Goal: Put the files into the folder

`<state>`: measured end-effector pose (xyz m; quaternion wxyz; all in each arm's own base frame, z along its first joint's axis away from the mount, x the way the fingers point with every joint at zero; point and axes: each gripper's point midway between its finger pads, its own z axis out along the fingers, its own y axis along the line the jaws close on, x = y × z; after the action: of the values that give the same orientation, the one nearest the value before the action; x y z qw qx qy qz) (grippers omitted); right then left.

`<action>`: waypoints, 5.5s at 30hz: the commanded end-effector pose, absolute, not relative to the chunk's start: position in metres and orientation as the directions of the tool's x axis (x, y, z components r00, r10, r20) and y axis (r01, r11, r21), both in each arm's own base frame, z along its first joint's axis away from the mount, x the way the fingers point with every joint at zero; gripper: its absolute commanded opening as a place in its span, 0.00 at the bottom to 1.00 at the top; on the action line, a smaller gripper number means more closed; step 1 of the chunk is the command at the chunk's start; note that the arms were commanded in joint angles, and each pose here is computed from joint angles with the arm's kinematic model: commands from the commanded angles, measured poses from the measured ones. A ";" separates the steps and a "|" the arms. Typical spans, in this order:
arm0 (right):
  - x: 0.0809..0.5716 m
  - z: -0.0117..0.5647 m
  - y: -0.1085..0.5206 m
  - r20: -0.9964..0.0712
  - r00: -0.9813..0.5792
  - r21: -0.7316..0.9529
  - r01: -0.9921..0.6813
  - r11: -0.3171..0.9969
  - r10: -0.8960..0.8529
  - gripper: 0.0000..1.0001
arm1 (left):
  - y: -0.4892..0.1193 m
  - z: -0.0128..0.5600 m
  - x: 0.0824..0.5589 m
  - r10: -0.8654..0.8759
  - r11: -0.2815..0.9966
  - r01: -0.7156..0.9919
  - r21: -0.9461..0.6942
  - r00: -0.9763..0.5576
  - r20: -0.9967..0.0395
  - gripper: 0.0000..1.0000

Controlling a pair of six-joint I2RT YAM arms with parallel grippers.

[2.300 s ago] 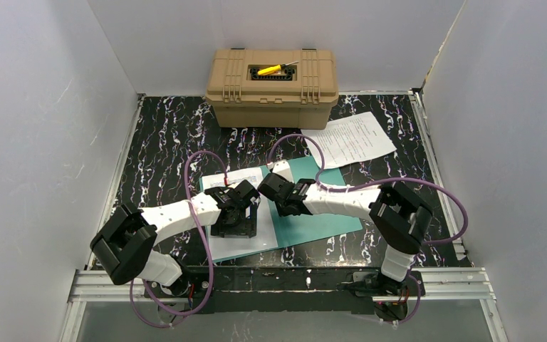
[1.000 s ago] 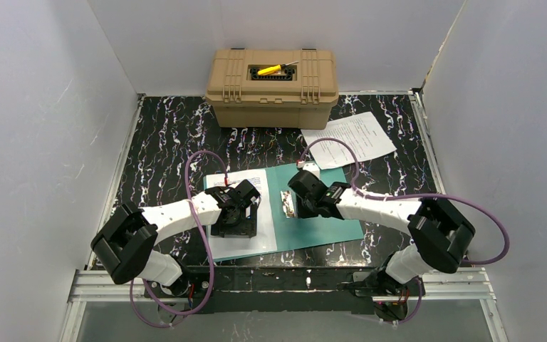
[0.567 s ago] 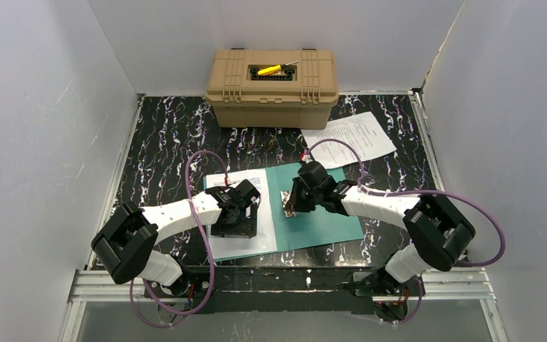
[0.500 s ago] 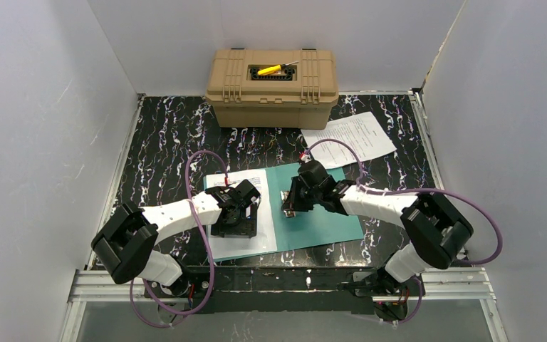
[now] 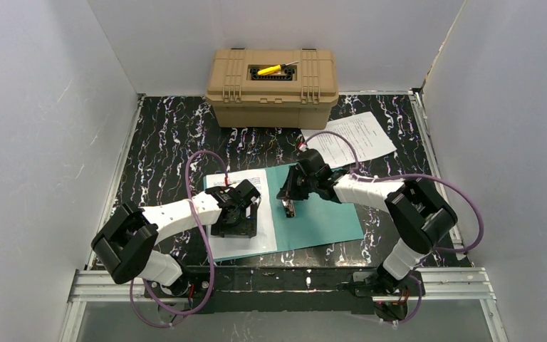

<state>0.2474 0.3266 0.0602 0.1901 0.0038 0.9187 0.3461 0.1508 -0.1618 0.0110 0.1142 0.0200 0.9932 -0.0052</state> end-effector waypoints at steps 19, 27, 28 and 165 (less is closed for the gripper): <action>0.334 0.118 0.289 -0.515 -0.832 0.570 -0.154 0.807 0.205 0.31 | -0.155 -0.020 0.136 0.036 0.999 0.036 0.000 -0.985 -0.168 0.84; 0.339 0.130 0.218 -0.591 -0.742 0.492 -0.020 0.871 0.316 0.64 | -0.161 -0.013 0.140 0.040 0.999 0.046 -0.028 -0.981 -0.188 0.84; 0.339 0.127 0.208 -0.595 -0.731 0.481 0.007 0.877 0.333 0.66 | -0.161 -0.013 0.140 0.040 0.998 0.046 -0.031 -0.981 -0.188 0.84; 0.168 0.280 0.240 -0.817 -0.576 0.540 -0.738 0.404 0.039 0.14 | -0.242 0.280 0.201 -0.202 0.554 0.318 -0.769 -0.845 -0.495 0.93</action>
<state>0.1723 0.2300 0.2457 0.3702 -0.2089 0.7752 0.4673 0.2103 -0.2319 0.2676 0.2880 0.0228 0.8590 -0.4226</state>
